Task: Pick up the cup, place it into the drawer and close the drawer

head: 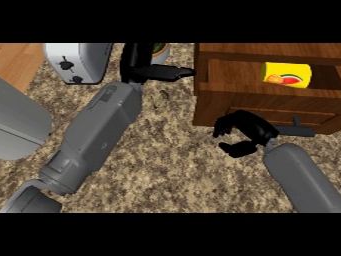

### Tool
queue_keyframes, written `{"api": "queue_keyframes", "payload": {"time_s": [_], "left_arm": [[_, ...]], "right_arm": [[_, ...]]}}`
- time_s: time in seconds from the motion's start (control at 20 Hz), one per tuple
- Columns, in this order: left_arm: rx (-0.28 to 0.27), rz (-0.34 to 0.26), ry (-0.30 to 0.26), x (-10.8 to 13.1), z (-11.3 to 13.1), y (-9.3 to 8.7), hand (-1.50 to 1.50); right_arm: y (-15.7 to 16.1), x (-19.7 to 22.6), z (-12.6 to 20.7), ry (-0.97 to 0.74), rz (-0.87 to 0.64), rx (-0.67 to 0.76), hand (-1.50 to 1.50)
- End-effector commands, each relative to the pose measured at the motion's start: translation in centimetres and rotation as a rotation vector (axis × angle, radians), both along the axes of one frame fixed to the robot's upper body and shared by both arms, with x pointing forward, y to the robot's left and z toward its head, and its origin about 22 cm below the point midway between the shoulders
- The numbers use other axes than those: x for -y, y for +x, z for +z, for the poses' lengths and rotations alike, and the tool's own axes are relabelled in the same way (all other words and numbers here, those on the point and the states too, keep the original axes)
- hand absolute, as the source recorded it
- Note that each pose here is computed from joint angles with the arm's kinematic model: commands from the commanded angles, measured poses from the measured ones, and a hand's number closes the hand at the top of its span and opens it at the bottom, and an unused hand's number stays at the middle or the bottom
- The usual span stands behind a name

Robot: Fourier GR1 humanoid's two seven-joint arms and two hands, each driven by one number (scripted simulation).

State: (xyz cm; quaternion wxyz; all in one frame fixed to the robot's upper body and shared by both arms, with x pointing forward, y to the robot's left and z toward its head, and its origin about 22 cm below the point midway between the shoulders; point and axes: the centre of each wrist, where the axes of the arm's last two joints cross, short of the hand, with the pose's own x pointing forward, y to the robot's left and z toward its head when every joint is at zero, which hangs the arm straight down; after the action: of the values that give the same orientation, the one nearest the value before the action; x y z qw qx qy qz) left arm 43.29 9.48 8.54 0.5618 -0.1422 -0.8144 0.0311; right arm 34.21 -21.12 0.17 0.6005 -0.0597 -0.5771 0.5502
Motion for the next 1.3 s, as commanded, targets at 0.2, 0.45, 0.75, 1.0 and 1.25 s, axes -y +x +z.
{"api": "queue_keyframes", "payload": {"time_s": [0.2,0.45,0.75,1.0,1.25], "left_arm": [[-0.012,-0.032,-0.028,-3.5,-1.6,-0.9,-1.50],[-0.013,-0.032,-0.027,-6.0,-1.5,-1.0,-1.50],[-0.005,-0.052,0.002,-6.6,-1.8,-1.4,-1.50],[-0.003,-0.091,-0.020,-6.6,-2.0,-1.7,-1.50],[-0.013,-0.103,-0.015,-7.0,-2.5,-2.0,-1.50]], "right_arm": [[4.3,2.9,-0.7,0.089,-0.100,0.103,1.50],[7.3,6.2,3.6,0.161,-0.222,0.201,1.50],[9.5,7.9,8.6,0.186,-0.321,0.258,1.50],[9.6,8.7,9.8,0.231,-0.325,0.250,1.50],[9.5,10.5,11.6,0.266,-0.321,0.265,1.50]]}}
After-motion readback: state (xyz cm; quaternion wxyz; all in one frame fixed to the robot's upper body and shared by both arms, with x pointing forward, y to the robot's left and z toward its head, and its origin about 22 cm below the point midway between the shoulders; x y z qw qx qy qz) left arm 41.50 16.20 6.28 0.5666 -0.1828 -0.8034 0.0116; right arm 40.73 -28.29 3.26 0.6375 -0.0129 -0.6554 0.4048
